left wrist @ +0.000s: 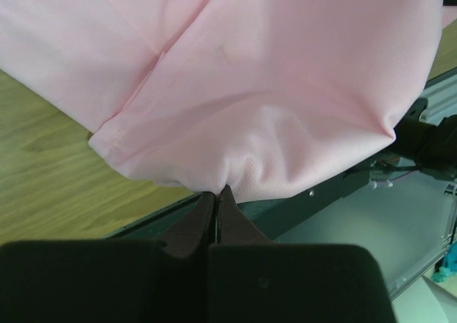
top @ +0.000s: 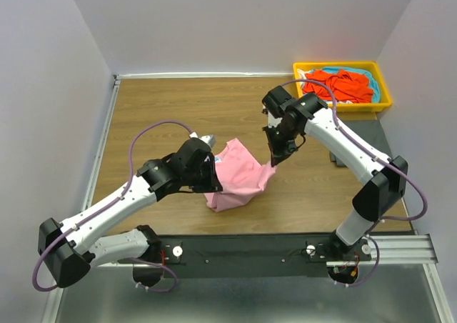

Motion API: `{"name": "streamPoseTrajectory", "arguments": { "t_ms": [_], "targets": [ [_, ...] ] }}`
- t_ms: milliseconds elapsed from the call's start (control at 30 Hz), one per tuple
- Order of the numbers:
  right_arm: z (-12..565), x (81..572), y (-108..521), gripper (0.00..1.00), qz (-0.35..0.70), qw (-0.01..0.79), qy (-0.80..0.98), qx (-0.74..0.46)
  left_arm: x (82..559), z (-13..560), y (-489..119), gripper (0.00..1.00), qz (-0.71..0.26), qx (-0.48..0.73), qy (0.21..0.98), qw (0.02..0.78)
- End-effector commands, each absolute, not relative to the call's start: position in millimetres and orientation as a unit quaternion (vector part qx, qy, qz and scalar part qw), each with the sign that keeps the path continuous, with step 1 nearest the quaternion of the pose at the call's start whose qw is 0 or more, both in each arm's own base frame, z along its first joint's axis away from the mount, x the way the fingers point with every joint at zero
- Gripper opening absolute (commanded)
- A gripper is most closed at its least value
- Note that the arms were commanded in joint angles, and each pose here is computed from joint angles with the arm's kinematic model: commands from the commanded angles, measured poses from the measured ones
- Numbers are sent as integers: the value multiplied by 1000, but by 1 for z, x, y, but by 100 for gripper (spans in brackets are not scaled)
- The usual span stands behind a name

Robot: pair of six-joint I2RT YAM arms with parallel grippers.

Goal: Fold and stack the t-shirts
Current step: Fold the tshirt

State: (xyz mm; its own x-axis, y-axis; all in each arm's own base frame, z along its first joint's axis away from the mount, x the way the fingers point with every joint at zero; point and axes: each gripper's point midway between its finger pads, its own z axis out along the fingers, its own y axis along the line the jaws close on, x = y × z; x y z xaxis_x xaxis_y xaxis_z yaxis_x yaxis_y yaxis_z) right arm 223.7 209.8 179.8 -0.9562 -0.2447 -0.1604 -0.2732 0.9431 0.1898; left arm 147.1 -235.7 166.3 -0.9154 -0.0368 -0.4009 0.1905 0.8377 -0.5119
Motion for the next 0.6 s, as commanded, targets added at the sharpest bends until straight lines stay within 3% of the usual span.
{"name": "streamPoseTrajectory", "arguments": {
  "t_ms": [0,233,567],
  "targets": [
    [185,242,211,1,92,82,981,-150,158,171,-241,0,-325,55,919,215],
    [180,247,215,1,93,75,981,-156,166,165,-229,0,-303,96,920,228],
    [128,143,163,1,90,-46,983,-152,136,128,-214,0,-283,143,931,183]
  ]
}}
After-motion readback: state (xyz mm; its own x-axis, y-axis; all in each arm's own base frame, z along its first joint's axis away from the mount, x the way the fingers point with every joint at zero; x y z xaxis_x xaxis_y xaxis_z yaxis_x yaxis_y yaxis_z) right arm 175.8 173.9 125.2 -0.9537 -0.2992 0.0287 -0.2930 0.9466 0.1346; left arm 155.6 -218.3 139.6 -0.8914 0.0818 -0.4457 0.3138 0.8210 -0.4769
